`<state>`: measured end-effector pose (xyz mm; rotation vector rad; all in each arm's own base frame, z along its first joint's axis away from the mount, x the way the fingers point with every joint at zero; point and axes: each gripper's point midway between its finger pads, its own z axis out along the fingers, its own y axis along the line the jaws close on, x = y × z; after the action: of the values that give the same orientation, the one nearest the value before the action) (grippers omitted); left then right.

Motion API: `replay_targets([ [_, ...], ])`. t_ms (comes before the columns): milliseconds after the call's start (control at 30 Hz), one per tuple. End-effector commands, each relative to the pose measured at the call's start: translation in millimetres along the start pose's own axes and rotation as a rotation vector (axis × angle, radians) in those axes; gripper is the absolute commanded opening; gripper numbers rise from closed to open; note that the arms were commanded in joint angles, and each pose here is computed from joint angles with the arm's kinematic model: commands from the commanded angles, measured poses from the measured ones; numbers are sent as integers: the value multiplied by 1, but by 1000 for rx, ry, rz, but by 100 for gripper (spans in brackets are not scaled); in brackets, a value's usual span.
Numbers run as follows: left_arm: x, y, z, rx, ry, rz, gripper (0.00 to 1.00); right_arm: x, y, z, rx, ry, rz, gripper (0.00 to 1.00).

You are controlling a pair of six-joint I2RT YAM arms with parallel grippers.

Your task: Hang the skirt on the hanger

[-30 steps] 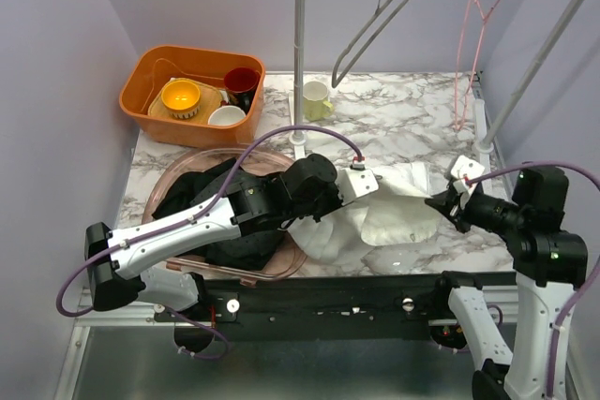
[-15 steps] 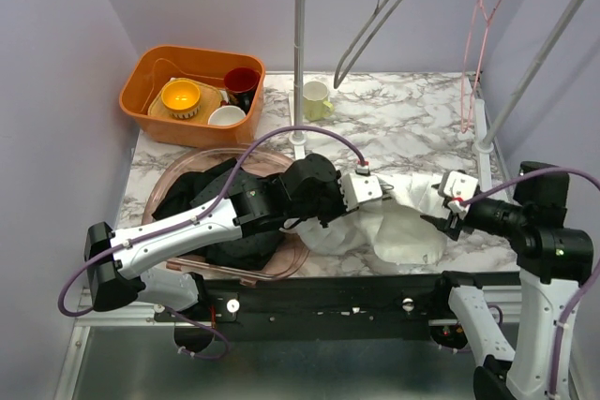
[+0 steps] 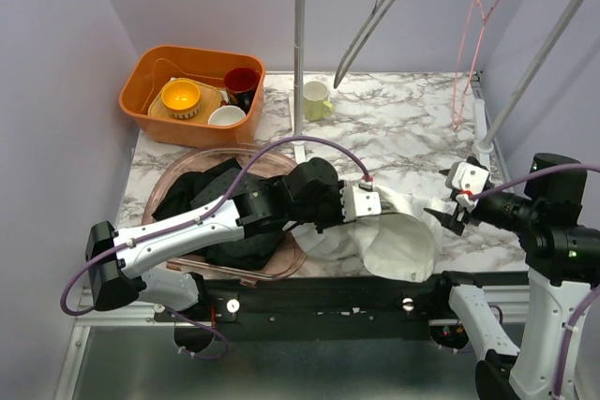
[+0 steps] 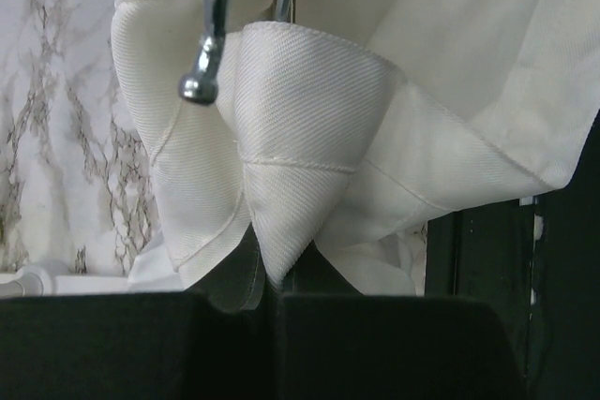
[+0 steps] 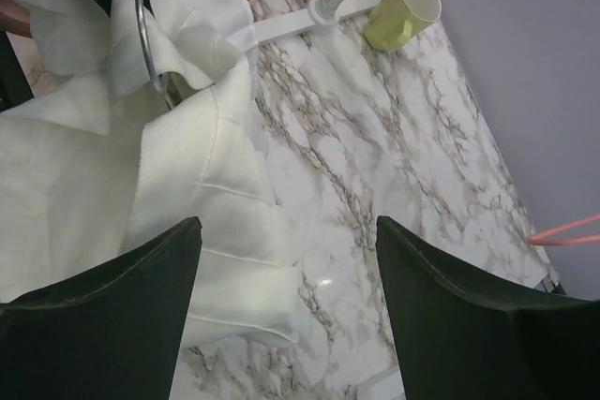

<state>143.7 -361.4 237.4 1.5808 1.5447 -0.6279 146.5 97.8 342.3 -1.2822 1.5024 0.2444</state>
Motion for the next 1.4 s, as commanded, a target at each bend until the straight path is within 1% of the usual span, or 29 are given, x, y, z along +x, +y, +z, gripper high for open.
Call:
replay_targets([
  [0, -13, -2, -9, 16, -64, 67, 0, 43, 35, 5, -137, 133, 162, 82],
  [67, -13, -1, -9, 13, -71, 84, 0, 59, 39, 10, -173, 161, 113, 82],
  [133, -18, -1, -11, 16, -88, 91, 0, 78, 51, 20, -235, 167, 103, 83],
  [233, -27, 0, -11, 20, -110, 95, 0, 96, 66, 30, -307, 164, 118, 83],
  [400, -42, -4, -10, 53, -156, 98, 0, 101, 75, 38, -361, 132, 124, 84],
  [600, -70, -4, -12, 74, -246, 113, 0, 103, 83, 44, -400, 86, 112, 83],
  [700, -83, -1, -12, 75, -283, 118, 0, 102, 87, 47, -419, 57, 119, 79],
  [800, -94, 0, -9, 83, -310, 120, 0, 105, 92, 49, -434, 51, 130, 73],
  [900, -98, 5, -4, 72, -318, 119, 0, 107, 96, 49, -439, 55, 145, 55],
  [933, -98, 8, -2, 61, -321, 118, 0, 107, 96, 49, -438, 58, 149, 31],
  [967, -97, 10, 0, 55, -321, 116, 0, 106, 95, 48, -433, 57, 146, 19],
  [1000, -97, 12, 0, 51, -323, 107, 0, 105, 94, 47, -426, 59, 147, 10],
  [1033, -95, 17, 1, 37, -325, 100, 0, 103, 94, 46, -418, 72, 180, 1],
  [1100, -92, 23, 3, 5, -319, 77, 0, 101, 79, 46, -339, 97, 202, 1],
  [1133, -89, 25, 1, -9, -319, 69, 3, 104, 73, 45, -304, 127, 222, 1],
  [1167, -86, 33, -2, -46, -311, 56, 10, 104, 67, 47, -261, 138, 273, 0],
  [1200, -85, 36, -4, -62, -310, 43, 18, 104, 66, 45, -246, 146, 284, 1],
  [1233, -83, 36, -11, -70, -312, 39, 38, 104, 66, 44, -224, 153, 292, 1],
  [1267, -81, 38, -15, -77, -311, 35, 49, 103, 66, 43, -211, 156, 318, 1],
  [1333, -78, 43, -27, -122, -303, 26, 64, 102, 57, 37, -133, 181, 319, 1],
  [1367, -77, 44, -31, -131, -300, 25, 66, 99, 54, 36, -107, 178, 346, 1],
])
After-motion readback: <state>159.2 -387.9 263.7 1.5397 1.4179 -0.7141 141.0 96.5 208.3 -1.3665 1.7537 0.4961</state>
